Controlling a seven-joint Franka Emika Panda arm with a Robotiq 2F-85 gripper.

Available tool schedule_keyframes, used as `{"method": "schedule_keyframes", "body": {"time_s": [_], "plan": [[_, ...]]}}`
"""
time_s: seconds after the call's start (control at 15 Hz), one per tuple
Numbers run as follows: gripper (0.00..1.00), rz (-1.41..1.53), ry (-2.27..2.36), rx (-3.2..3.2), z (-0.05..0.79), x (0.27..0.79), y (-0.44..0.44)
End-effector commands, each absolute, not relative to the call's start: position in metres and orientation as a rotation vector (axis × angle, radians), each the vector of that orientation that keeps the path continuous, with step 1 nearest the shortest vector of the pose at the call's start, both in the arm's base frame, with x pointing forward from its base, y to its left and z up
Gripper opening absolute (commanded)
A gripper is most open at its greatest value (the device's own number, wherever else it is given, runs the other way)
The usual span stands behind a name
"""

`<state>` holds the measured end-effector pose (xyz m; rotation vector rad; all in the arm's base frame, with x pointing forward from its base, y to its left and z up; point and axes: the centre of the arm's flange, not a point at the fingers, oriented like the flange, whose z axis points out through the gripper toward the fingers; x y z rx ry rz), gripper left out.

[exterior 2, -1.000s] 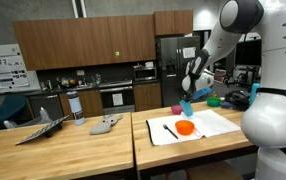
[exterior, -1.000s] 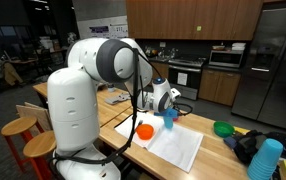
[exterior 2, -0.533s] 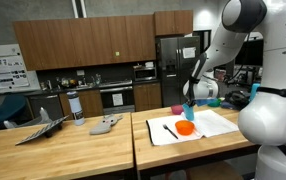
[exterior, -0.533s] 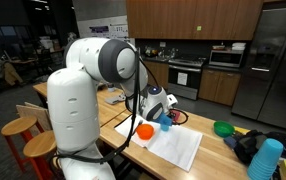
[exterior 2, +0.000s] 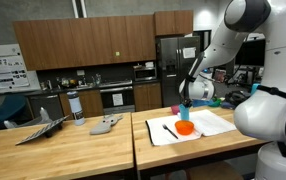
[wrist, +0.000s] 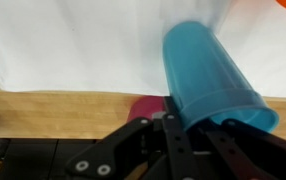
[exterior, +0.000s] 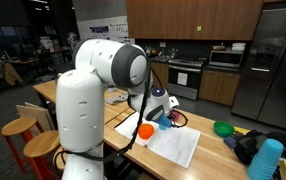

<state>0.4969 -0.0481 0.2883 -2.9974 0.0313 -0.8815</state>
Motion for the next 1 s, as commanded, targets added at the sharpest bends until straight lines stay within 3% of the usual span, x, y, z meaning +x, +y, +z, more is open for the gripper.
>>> {"method": "schedule_keyframes", "body": {"time_s": [0.0,0.93], "plan": [[0.02,-0.878,0.051,-2.934,0.282,0.47,-0.099],[0.02,-0.752,-0.096,-2.982,0.29,0.459,-0.147]]}}
